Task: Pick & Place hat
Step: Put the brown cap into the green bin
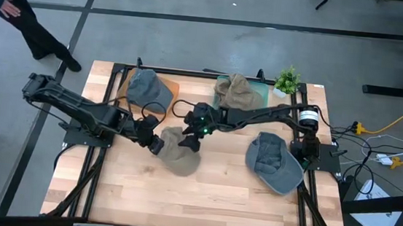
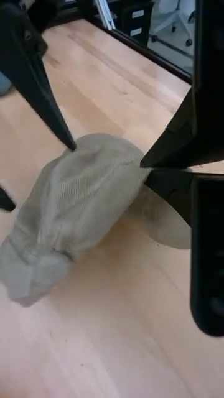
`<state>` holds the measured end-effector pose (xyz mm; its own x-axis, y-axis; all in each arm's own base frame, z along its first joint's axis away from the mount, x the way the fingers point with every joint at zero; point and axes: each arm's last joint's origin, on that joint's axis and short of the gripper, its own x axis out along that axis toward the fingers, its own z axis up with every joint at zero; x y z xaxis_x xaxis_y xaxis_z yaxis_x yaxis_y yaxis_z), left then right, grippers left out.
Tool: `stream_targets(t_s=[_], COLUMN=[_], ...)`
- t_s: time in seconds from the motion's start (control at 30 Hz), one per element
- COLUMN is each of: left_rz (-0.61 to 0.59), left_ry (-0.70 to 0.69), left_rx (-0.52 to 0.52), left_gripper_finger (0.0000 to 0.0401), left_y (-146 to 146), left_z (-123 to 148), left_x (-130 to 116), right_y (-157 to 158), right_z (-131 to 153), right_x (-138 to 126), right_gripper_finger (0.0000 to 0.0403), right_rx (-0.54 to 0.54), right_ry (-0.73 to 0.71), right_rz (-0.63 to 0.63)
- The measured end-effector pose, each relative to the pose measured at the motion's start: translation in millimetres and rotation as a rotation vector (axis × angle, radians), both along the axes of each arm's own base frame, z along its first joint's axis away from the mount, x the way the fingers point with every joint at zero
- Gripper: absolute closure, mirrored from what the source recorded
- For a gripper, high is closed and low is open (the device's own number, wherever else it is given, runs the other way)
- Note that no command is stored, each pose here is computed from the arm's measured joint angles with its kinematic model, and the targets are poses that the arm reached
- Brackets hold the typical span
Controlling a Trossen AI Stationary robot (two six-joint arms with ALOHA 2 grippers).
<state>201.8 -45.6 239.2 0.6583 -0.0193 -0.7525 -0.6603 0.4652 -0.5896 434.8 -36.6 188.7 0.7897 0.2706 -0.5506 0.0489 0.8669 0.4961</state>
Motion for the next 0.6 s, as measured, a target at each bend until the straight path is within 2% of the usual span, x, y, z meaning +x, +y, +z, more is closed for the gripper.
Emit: stream_targets(t_s=[0.13, 0.23, 0.47, 0.6], left_rz=[-0.005, -0.019, 0.030, -0.006], left_ry=[-0.012, -0.055, -0.175, -0.223], left_rx=[0.000, 0.019, 0.133, 0.162], left_gripper_finger=[0.0398, 0.0398, 0.0398, 0.0398], left_y=[-1, -2, 1, 1], left_z=[-2, 0, 9, 13], left_x=[5, 9, 15, 18], right_y=[2, 2, 3, 3], right_z=[5, 9, 10, 10], right_x=[1, 3, 3, 3], right_gripper_finger=[0.0062, 0.0062, 0.0062, 0.0063], right_rx=[-0.056, -0.036, -0.024, -0.023], right_ry=[-0.032, -0.069, -0.078, -0.078], right_rz=[-0.034, -0.027, -0.015, -0.015])
